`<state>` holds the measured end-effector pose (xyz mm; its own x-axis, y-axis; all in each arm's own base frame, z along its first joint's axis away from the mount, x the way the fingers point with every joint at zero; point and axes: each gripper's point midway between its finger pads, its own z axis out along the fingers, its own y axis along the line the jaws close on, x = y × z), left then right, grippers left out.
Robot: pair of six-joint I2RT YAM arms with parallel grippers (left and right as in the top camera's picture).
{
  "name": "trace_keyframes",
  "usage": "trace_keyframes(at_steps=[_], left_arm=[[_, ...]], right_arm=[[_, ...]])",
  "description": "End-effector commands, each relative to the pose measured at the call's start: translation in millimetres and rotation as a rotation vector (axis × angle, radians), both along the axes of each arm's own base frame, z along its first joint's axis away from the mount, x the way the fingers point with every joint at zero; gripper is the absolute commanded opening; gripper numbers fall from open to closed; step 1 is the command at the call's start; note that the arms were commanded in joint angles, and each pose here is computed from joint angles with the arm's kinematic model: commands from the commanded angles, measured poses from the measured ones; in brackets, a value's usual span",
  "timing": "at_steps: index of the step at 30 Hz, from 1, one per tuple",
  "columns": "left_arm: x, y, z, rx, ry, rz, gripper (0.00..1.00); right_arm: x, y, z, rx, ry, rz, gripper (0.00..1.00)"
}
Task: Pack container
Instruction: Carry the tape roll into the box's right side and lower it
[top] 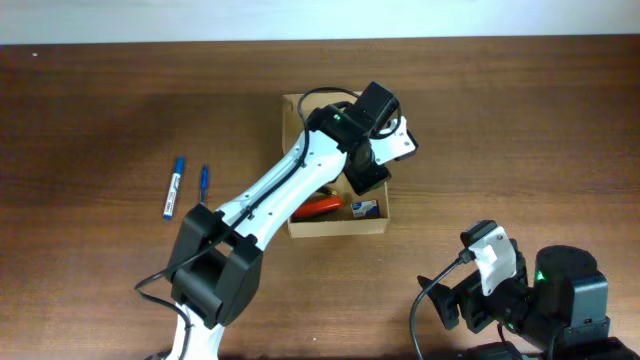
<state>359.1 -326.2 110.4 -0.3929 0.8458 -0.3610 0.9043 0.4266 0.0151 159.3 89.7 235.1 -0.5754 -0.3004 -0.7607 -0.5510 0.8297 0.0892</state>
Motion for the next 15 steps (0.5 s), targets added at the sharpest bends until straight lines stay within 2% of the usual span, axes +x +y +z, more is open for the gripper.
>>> trace_keyframes(at_steps=[1, 15], left_arm=[[0, 0, -15, 0.008, 0.033, 0.016, 0.27], [15, 0, -18, 0.021, -0.026, 0.034, 0.28]], right_arm=[[1, -3, 0, -0.006, -0.006, -0.014, 0.99], [1, -3, 0, -0.006, -0.006, -0.014, 0.99]])
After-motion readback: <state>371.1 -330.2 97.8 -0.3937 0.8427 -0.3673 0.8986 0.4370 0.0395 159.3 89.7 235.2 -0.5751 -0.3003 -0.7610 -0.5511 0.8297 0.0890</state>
